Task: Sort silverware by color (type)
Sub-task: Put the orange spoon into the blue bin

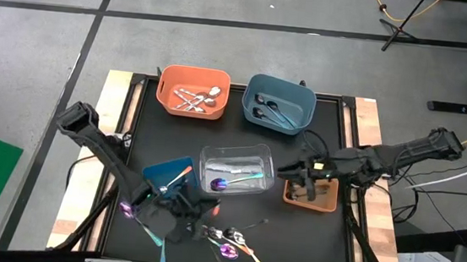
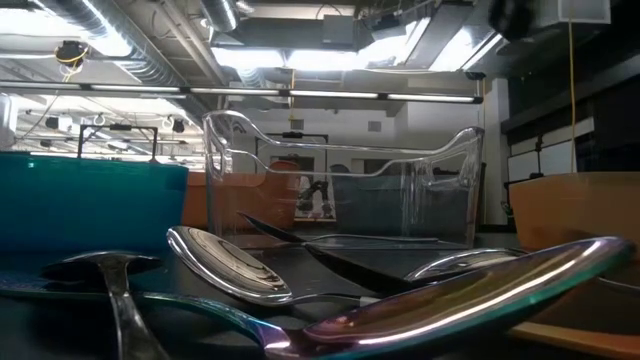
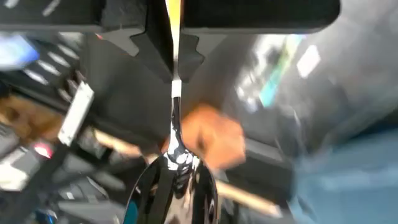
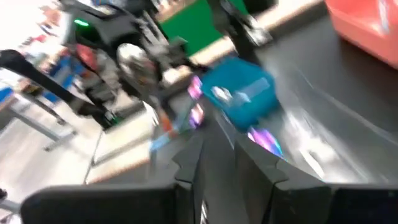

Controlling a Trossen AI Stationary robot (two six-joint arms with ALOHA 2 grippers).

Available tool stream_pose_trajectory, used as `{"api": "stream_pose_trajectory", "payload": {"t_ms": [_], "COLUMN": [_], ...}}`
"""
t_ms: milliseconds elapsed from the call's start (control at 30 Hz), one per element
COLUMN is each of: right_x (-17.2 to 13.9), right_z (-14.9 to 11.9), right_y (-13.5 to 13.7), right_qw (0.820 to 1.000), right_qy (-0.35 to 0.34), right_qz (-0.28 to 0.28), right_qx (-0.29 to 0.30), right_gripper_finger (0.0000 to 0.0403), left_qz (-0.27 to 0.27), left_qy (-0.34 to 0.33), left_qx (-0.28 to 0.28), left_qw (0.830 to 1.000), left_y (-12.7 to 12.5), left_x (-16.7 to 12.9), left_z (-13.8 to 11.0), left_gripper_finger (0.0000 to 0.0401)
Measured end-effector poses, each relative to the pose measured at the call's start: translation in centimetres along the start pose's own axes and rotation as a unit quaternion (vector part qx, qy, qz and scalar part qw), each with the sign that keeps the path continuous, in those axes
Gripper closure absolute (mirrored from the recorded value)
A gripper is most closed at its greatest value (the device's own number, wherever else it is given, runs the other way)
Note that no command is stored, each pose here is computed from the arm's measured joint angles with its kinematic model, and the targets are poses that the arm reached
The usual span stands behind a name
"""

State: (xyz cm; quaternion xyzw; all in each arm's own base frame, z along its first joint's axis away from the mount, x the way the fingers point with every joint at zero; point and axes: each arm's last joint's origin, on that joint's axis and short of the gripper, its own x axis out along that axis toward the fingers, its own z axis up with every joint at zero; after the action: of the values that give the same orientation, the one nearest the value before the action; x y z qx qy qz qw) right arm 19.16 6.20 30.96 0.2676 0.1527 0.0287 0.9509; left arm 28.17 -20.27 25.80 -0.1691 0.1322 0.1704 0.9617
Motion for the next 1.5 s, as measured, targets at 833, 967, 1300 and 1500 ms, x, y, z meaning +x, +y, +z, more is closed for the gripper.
{"api": "stream_pose_trajectory", "payload": {"t_ms": [833,967,1300,1500], "right_x": [8.3,9.0,10.6,11.4], "right_z": [-1.3,-1.8,-3.1,-3.7], "right_y": [0.8,0.4,-0.3,-0.6], "right_qw": [0.979,0.979,0.974,0.973], "right_qy": [-0.087,-0.087,-0.07,-0.065], "right_qz": [0.013,-0.023,-0.057,-0.065], "right_qx": [-0.181,-0.182,-0.209,-0.211], "right_gripper_finger": [0.0233,0.0228,0.0234,0.0235], "left_qz": [0.041,0.04,0.042,0.046], "left_qy": [-0.105,-0.123,-0.127,-0.129], "left_qx": [0.016,-0.001,-0.009,-0.01], "left_qw": [0.993,0.992,0.991,0.991], "left_y": [4.6,4.9,5.2,5.3], "left_x": [6.9,7.1,7.4,7.4], "left_z": [6.7,7.3,7.6,7.6], "left_gripper_finger": [0.0399,0.0399,0.0399,0.0399]}}
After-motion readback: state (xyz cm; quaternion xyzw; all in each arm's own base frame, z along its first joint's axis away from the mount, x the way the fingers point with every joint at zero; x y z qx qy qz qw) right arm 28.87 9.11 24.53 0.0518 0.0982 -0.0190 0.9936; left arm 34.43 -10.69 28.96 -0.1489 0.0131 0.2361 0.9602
